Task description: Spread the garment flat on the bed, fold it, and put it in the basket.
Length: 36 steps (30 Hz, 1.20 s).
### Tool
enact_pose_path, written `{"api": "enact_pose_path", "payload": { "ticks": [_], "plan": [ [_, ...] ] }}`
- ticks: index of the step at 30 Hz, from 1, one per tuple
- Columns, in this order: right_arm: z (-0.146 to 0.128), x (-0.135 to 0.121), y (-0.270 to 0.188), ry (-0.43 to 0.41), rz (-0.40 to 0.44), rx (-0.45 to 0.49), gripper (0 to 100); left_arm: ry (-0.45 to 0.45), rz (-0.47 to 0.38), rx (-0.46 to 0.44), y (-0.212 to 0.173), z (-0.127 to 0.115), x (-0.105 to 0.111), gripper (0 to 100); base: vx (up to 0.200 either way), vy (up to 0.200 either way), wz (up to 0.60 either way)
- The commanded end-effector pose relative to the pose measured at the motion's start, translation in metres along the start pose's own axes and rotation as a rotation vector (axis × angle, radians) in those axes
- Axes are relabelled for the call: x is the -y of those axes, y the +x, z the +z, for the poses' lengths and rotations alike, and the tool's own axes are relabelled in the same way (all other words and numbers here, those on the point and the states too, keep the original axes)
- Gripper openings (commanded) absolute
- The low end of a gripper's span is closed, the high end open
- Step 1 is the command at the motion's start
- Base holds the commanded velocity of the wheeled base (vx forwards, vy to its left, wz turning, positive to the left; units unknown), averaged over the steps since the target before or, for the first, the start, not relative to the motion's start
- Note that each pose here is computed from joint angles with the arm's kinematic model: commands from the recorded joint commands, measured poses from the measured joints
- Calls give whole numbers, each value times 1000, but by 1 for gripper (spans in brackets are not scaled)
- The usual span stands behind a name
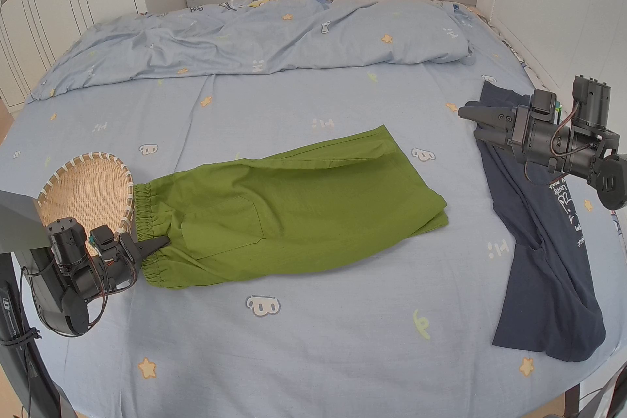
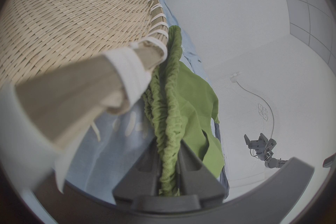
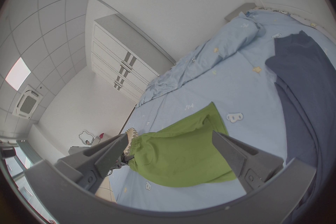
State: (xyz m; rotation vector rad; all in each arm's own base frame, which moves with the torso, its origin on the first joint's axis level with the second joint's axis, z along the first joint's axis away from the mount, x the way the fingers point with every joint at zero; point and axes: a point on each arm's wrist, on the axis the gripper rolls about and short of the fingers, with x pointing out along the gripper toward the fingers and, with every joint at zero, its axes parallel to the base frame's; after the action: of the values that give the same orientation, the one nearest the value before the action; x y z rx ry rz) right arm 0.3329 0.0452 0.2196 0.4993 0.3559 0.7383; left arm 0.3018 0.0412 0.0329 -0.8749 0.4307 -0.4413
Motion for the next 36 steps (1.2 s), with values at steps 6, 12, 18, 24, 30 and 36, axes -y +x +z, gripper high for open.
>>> {"api": "enact_pose_path", "payload": {
  "ticks": [6, 12, 18, 24, 30, 36],
  "plan": [
    [-1, 47, 1, 128, -162, -151, 100, 6, -70, 21, 2, 13, 24, 0, 0, 0, 0],
    [-16, 87, 22, 163, -223, -324, 100, 0, -67, 10, -4, 16, 38, 0, 0, 0, 0],
    [-26, 99, 34, 192, -204, -362, 100, -1, -66, 9, -5, 16, 38, 0, 0, 0, 0],
    [-42, 115, 60, 223, -159, -412, 100, -5, -63, 8, -4, 15, 36, 0, 0, 0, 0],
    [-51, 117, 76, 246, -119, -446, 100, -3, -63, 8, -4, 15, 36, 0, 0, 0, 0],
    [-55, 123, 84, 278, -114, -472, 100, -1, -64, 7, -4, 15, 36, 0, 0, 0, 0]
  ]
}}
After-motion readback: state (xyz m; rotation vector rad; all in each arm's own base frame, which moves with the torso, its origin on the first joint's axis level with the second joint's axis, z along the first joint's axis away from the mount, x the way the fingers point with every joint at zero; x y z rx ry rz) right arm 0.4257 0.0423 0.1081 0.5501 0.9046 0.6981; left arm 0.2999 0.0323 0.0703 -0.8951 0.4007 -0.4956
